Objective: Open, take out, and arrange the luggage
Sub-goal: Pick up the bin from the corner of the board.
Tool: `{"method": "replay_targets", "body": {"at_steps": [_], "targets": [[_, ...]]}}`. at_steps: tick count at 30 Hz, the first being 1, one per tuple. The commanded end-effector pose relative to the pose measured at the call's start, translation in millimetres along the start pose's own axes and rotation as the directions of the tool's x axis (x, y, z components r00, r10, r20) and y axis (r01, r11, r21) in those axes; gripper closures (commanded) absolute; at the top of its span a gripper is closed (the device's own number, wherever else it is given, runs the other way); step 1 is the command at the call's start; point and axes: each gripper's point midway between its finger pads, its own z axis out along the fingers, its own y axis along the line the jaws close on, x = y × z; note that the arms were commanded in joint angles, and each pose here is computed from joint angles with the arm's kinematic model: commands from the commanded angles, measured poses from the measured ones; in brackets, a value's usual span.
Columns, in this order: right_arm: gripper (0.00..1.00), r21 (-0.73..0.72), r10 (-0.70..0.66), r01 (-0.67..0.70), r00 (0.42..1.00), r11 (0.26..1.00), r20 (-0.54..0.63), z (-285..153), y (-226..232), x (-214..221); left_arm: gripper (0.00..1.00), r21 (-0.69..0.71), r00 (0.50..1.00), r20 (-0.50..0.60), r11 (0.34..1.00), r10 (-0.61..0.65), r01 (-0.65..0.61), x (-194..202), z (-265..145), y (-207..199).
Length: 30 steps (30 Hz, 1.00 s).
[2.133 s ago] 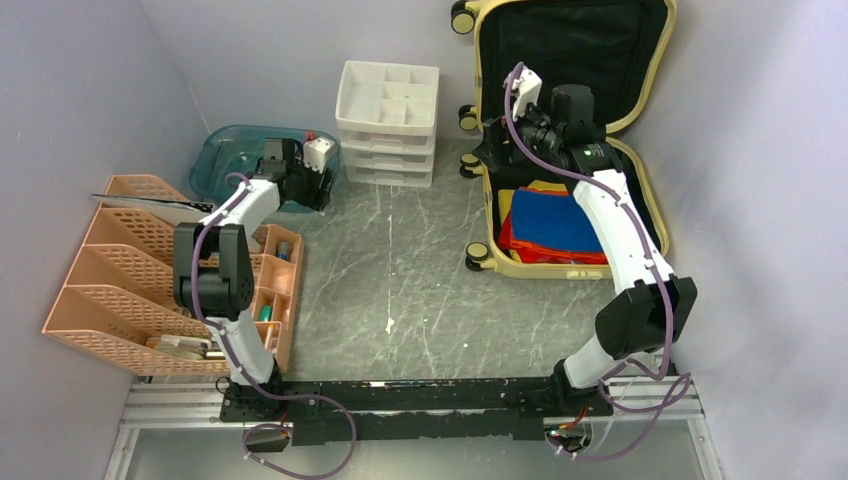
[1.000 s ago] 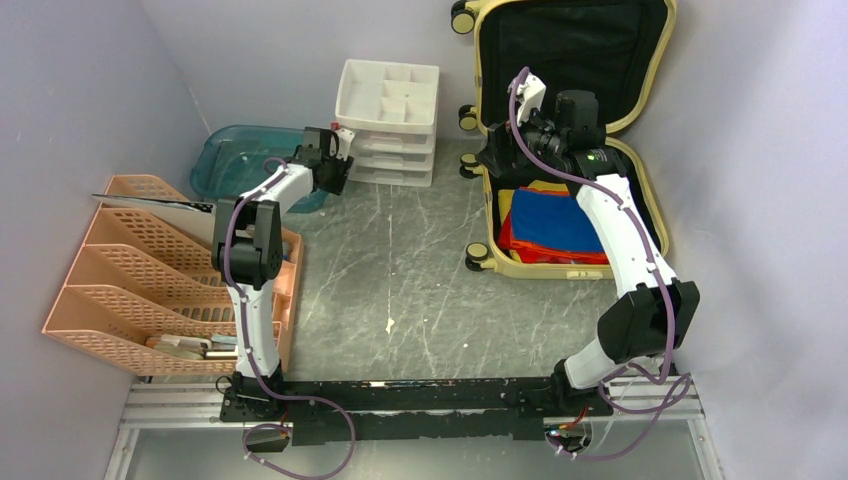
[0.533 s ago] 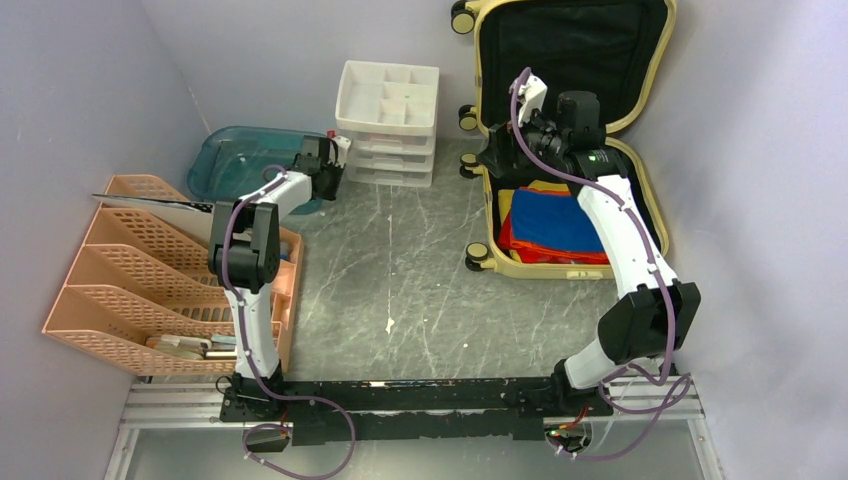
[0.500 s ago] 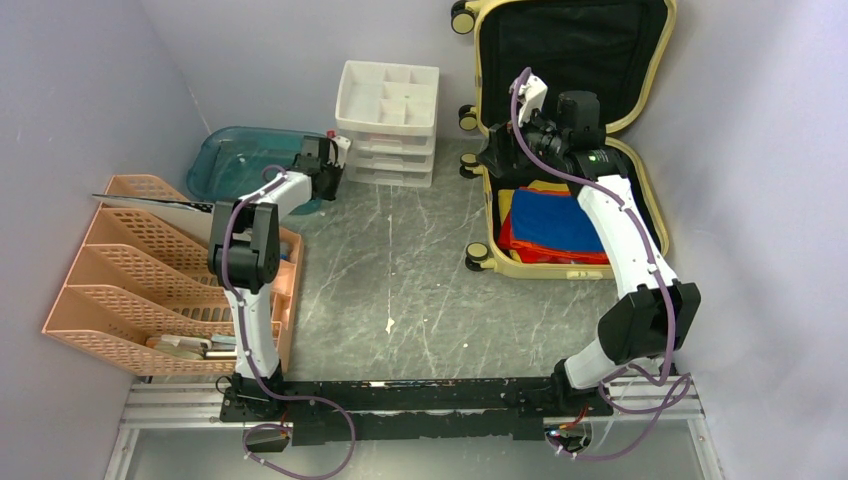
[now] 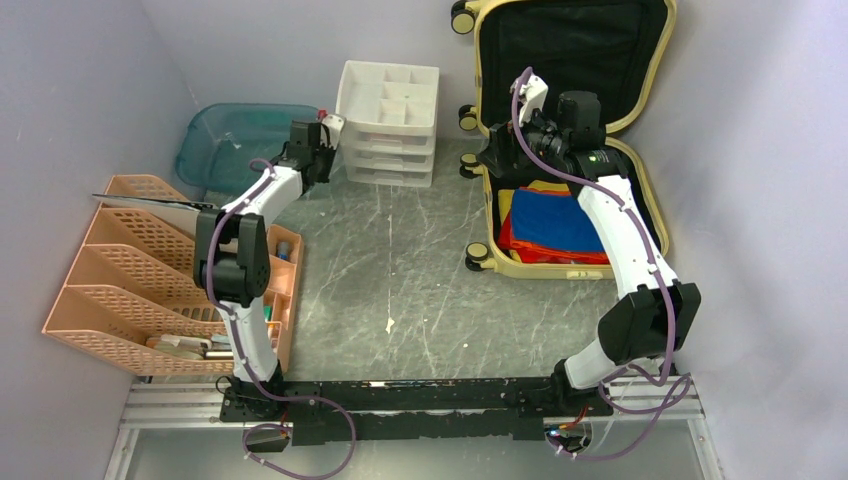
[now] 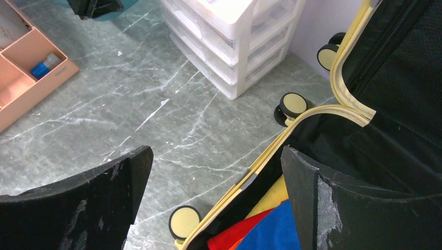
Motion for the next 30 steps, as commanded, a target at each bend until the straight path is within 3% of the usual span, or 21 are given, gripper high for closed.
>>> {"method": "replay_targets", "body": {"at_steps": [1, 10, 21, 30], "targets": [[0.0, 0.01, -0.039, 0.038, 0.996, 0.999, 0.083, -15.9, 4.3, -26.5, 0.78, -0.093, 0.974, 0.222, 0.995, 0.038, -0.018, -84.2, -37.8, 32.3], [0.0, 0.014, -0.041, 0.039, 0.995, 0.999, 0.086, -17.7, 3.9, -27.6, 0.78, -0.049, 0.931, 0.361, 0.998, 0.047, -0.031, -139.7, -86.7, 33.9], [0.0, 0.017, -0.041, 0.04, 0.995, 0.999, 0.09, -17.6, 2.6, -27.6, 0.77, 0.086, 0.833, 0.546, 0.984, 0.087, -0.159, -190.2, -176.1, -9.6], [0.0, 0.056, -0.046, 0.041, 0.996, 0.998, 0.079, -15.5, -10.0, -21.8, 0.77, 0.35, 0.783, 0.619, 0.869, 0.067, -0.351, -197.4, -251.2, -75.6]]}}
